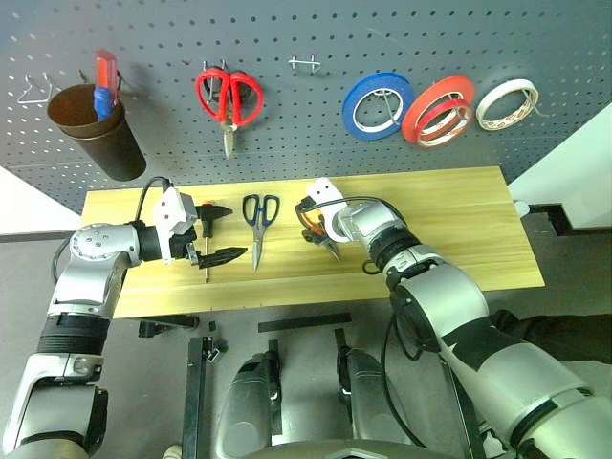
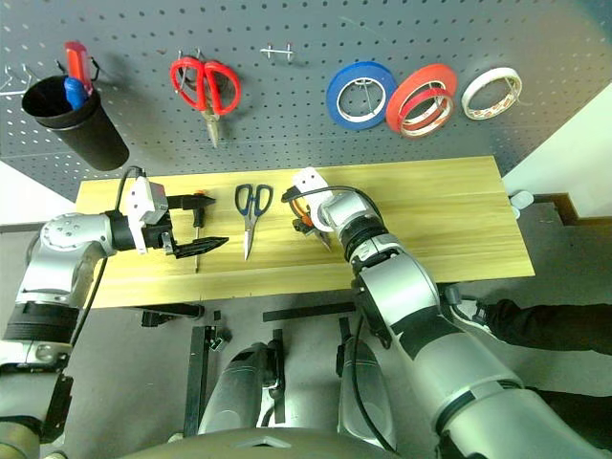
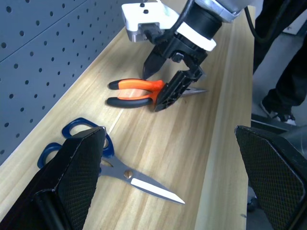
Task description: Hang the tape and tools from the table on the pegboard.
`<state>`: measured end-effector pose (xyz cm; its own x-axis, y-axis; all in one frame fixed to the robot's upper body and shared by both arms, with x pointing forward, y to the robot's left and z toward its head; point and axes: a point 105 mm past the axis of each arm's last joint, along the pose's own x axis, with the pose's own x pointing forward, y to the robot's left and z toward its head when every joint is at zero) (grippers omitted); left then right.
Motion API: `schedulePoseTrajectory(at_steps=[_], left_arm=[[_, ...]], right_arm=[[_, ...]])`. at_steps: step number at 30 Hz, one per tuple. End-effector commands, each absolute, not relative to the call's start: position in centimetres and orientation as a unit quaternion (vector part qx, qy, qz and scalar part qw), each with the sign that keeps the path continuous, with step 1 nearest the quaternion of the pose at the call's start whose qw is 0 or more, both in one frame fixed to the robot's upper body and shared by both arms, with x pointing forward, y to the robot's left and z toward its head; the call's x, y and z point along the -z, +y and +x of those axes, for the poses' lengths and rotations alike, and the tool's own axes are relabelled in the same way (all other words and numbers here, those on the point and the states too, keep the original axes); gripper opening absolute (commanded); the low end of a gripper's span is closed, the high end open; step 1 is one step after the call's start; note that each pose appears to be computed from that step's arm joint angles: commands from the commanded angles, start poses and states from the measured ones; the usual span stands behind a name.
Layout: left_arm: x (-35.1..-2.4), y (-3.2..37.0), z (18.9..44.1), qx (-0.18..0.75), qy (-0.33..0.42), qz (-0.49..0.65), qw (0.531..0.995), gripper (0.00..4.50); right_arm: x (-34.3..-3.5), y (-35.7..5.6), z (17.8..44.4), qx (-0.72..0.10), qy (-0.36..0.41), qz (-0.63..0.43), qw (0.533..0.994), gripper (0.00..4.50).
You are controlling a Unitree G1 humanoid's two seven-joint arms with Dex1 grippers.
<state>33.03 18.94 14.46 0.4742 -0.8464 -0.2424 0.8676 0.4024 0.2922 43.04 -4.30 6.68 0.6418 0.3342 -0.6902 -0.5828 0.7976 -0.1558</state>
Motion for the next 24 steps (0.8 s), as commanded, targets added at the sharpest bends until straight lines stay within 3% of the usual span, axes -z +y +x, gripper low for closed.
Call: schedulePoseTrajectory(at_steps=[1, 6, 12, 19, 24], left_arm=[[-15.4, 19.5, 32.6, 0.507, 0.016, 0.197, 0.839, 4.5], [-15.2, 19.5, 32.5, 0.506, 0.02, 0.196, 0.84, 4.5], [-15.3, 19.8, 32.4, 0.502, 0.021, 0.196, 0.842, 4.5], [-16.7, 20.5, 32.0, 0.493, 0.002, 0.189, 0.849, 4.5], [-17.9, 21.4, 31.0, 0.488, -0.024, 0.171, 0.856, 4.5]], right_arm=[[-7.1, -3.6, 43.0, -0.268, 0.328, -0.201, 0.883, 3.63], [-7.0, -3.2, 42.9, -0.275, 0.331, -0.204, 0.879, 2.08], [-7.0, -3.5, 42.9, -0.274, 0.332, -0.215, 0.876, 2.08], [-11.0, -4.5, 43.5, -0.322, 0.314, -0.183, 0.874, 2.08], [-14.9, -5.8, 40.9, -0.388, 0.282, -0.113, 0.87, 2.08]])
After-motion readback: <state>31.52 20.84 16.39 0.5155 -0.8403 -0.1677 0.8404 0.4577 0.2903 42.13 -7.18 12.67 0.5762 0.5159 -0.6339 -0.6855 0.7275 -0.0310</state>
